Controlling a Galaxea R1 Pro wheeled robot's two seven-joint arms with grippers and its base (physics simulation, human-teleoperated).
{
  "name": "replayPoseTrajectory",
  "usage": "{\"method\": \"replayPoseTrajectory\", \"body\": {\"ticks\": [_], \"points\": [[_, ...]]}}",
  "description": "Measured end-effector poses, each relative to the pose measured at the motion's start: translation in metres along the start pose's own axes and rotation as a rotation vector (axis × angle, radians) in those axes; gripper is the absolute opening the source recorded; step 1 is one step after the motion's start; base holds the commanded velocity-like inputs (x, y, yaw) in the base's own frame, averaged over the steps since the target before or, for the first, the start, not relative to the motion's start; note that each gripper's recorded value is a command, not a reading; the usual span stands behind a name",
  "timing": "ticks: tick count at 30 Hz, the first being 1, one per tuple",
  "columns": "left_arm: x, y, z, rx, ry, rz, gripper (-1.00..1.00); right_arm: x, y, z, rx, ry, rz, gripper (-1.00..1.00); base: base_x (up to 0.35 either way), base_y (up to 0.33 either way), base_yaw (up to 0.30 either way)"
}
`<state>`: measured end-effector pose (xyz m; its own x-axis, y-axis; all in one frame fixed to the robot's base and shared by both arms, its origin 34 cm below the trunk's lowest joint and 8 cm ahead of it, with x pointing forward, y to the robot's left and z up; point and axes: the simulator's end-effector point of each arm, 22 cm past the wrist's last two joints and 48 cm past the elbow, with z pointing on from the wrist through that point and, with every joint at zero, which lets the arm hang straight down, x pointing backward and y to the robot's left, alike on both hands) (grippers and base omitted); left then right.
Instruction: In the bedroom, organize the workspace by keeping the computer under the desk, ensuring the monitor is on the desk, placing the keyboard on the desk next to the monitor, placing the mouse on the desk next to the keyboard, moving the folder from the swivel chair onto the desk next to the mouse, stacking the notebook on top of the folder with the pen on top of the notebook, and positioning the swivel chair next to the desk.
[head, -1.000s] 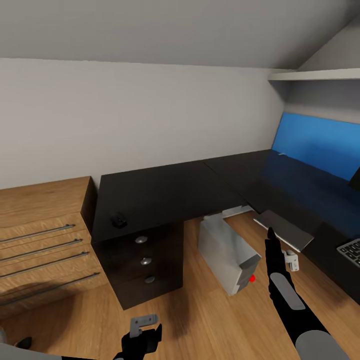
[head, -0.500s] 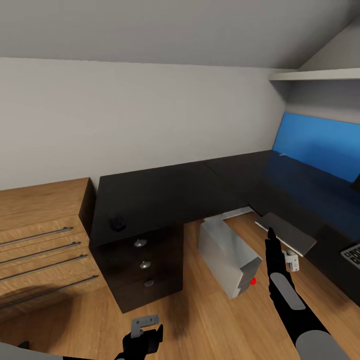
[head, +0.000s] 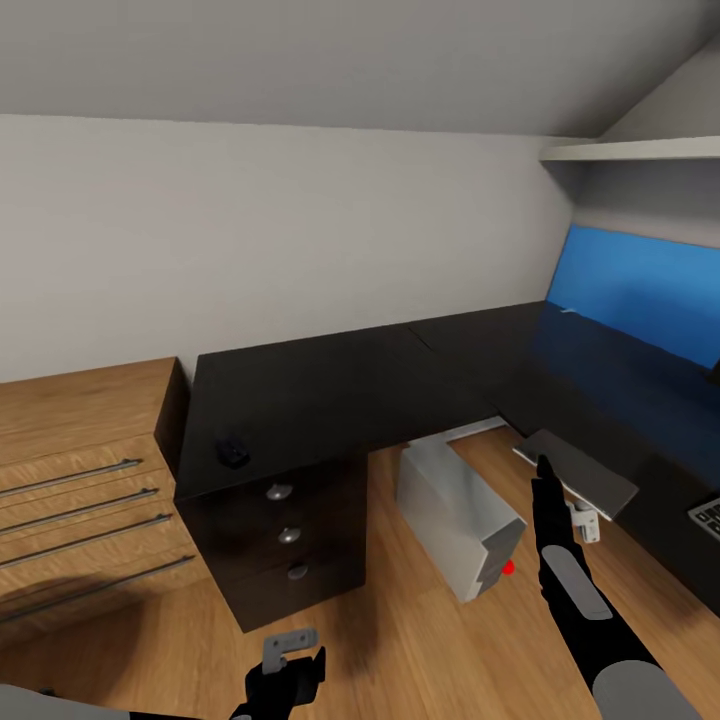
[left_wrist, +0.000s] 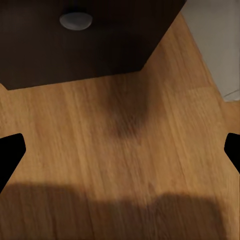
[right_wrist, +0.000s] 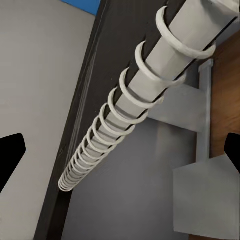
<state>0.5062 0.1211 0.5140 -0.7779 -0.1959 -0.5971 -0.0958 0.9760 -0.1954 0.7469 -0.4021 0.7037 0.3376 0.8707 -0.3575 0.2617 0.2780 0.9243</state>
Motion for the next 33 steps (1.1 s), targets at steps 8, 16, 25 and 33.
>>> {"method": "replayPoseTrajectory", "body": {"ticks": [8, 16, 25, 33], "points": [[-0.0009, 0.0000, 0.0029, -0.007, -0.006, 0.003, 1.00, -0.0003, -0.0002, 0.0002, 0.000, -0.001, 0.000, 1.00, 0.009, 0.000, 0.000], [-0.0014, 0.0005, 0.0034, -0.008, -0.007, 0.003, 1.00, -0.0009, -0.0003, 0.0003, 0.000, -0.001, -0.001, 1.00, 0.000, 0.000, 0.000], [-0.0012, -0.0010, 0.0032, -0.004, -0.008, 0.004, 1.00, -0.0017, -0.0004, 0.0005, 0.001, -0.003, -0.001, 1.00, 0.039, 0.000, 0.000], [-0.0025, -0.0008, 0.0069, -0.013, -0.016, 0.008, 1.00, -0.0057, -0.0013, 0.0012, 0.003, -0.012, 0.003, 1.00, 0.004, 0.000, 0.000]]}}
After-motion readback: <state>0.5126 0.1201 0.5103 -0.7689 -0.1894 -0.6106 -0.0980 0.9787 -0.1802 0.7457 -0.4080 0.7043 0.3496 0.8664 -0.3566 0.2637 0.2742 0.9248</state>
